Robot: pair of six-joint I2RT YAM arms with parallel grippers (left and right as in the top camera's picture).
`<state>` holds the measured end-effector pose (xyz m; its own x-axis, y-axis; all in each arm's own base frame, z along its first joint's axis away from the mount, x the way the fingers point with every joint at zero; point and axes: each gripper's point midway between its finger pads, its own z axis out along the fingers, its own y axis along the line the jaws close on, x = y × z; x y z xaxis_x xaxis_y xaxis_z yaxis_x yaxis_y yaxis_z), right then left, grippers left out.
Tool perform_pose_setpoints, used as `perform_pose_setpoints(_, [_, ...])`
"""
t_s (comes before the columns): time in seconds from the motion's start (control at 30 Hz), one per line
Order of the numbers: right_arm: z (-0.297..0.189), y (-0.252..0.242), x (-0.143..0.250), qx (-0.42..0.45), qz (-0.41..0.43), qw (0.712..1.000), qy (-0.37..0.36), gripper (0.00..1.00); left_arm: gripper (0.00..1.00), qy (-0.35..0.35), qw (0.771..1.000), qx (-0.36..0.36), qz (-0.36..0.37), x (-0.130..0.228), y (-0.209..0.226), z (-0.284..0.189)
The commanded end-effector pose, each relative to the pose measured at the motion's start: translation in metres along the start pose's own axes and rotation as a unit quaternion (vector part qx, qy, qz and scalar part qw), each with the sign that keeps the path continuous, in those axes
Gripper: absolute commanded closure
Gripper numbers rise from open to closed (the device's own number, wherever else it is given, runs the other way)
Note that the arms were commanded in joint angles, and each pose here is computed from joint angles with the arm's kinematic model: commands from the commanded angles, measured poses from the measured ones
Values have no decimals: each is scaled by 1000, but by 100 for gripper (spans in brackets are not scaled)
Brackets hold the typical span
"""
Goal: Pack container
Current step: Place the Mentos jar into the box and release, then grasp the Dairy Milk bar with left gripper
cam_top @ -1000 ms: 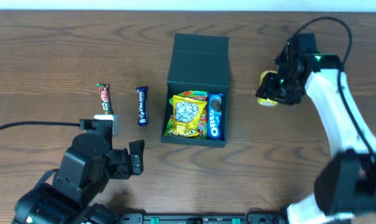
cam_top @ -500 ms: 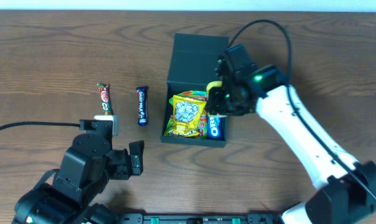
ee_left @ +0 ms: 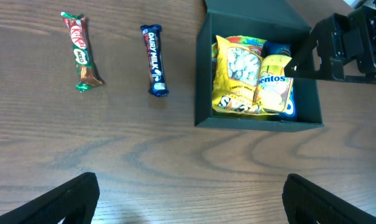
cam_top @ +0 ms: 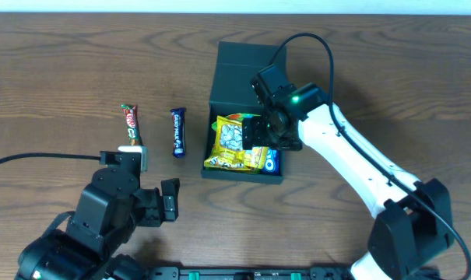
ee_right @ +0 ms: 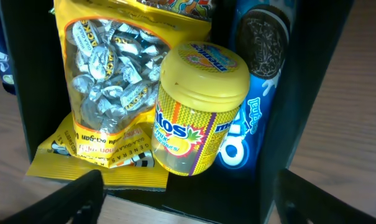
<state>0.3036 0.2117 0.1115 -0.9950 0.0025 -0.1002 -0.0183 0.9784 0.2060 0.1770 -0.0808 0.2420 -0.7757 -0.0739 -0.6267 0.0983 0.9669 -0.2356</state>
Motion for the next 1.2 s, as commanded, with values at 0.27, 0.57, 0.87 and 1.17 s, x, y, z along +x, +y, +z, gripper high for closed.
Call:
perform_pose_setpoints(0.27, [-12,-8,1,6,-22,1000,-6,21,5,-21,997,-68,13,-6,24,4])
perform_pose_setpoints(0.57, [-67,-28,1,-9,-22,998,-58,24,5,-24,992,-114,52,10,42,67])
perform_pose_setpoints(0.87, [-128,-35,11,-36,-34,990,-134,21,5,-29,992,-104,66,-10,26,138])
perform_pose_setpoints(1.17, [-135,-52,24,-2,-36,991,-132,20,5,21,998,-50,-34,-16,47,219])
